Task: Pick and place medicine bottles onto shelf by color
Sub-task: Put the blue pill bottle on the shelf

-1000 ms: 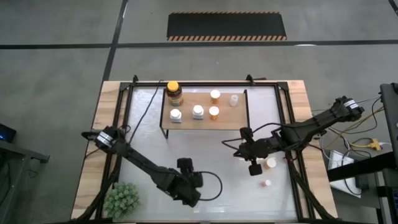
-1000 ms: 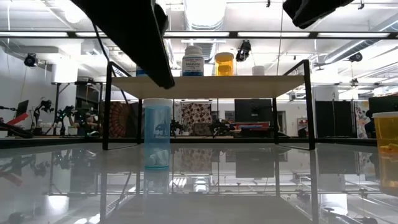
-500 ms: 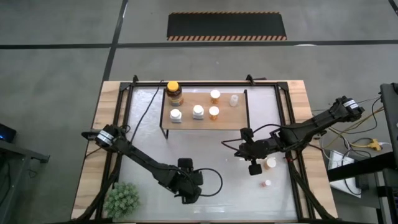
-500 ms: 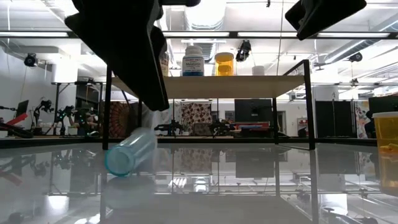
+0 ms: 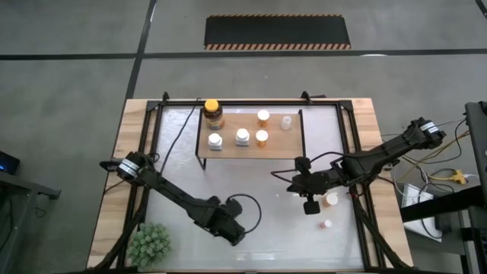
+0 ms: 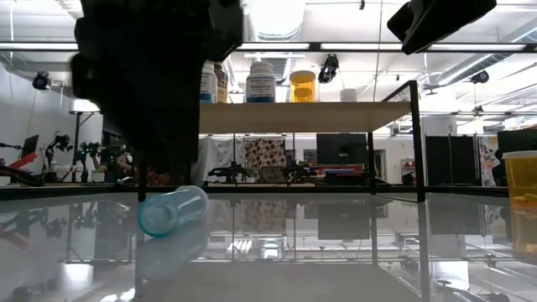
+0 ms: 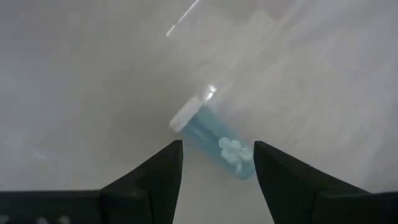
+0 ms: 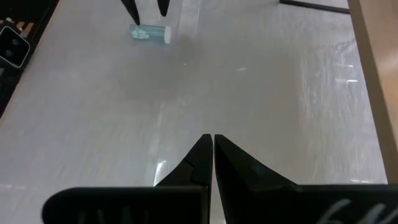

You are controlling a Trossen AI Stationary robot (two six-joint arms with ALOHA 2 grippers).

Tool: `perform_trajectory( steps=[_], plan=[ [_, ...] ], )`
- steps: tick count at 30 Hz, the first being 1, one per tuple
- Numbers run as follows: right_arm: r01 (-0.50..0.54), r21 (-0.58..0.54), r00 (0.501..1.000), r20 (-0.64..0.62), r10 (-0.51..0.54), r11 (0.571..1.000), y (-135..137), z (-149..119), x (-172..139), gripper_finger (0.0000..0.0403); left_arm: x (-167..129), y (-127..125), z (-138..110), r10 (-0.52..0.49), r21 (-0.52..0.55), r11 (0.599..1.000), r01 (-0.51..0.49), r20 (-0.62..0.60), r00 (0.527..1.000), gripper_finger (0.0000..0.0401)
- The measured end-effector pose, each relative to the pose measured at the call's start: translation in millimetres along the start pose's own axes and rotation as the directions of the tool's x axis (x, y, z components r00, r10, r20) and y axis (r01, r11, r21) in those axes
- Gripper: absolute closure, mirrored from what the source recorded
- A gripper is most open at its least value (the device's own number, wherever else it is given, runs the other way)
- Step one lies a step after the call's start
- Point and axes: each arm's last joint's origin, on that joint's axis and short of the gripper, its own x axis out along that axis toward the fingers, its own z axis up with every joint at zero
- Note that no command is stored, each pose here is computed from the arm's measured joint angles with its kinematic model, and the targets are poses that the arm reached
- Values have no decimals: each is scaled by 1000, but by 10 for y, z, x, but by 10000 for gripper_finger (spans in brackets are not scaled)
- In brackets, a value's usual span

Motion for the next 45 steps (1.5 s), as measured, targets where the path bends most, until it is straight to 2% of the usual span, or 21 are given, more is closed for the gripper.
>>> perform_trajectory(
  steps=[3,10,22,26,31,35,38,41,45],
  plan=[
    [-1,-2,1000,1,1,1000,0,1,-1,394,38,-6,-7,-29,-153,988,28,-3,1000,221],
    [-11,-9,1000,-2,11,1000,3,-1,-1,394,117,30,-18,-16,-269,963,24,31,999,221],
    [-11,-24,1000,-1,11,1000,3,0,-1,394,380,150,-113,-65,-313,946,87,79,995,223],
    [-12,-24,1000,3,12,1000,4,4,-1,394,395,170,-123,-59,-305,949,80,78,995,248],
    [-18,-20,999,45,19,1000,11,16,23,394,394,182,-121,-38,-218,974,63,119,992,319],
    [-33,-44,979,202,42,998,33,22,131,394,323,213,-83,-8,-94,995,27,196,981,364],
    [-47,-40,935,350,58,998,45,-9,219,394,165,212,-26,-22,52,999,8,273,962,369],
    [-74,-10,871,486,69,997,48,-41,259,388,-46,188,55,-59,219,975,-31,391,918,358],
    [-96,7,801,594,73,995,44,-59,256,351,-347,123,180,-132,385,916,-117,562,816,349]
  ],
)
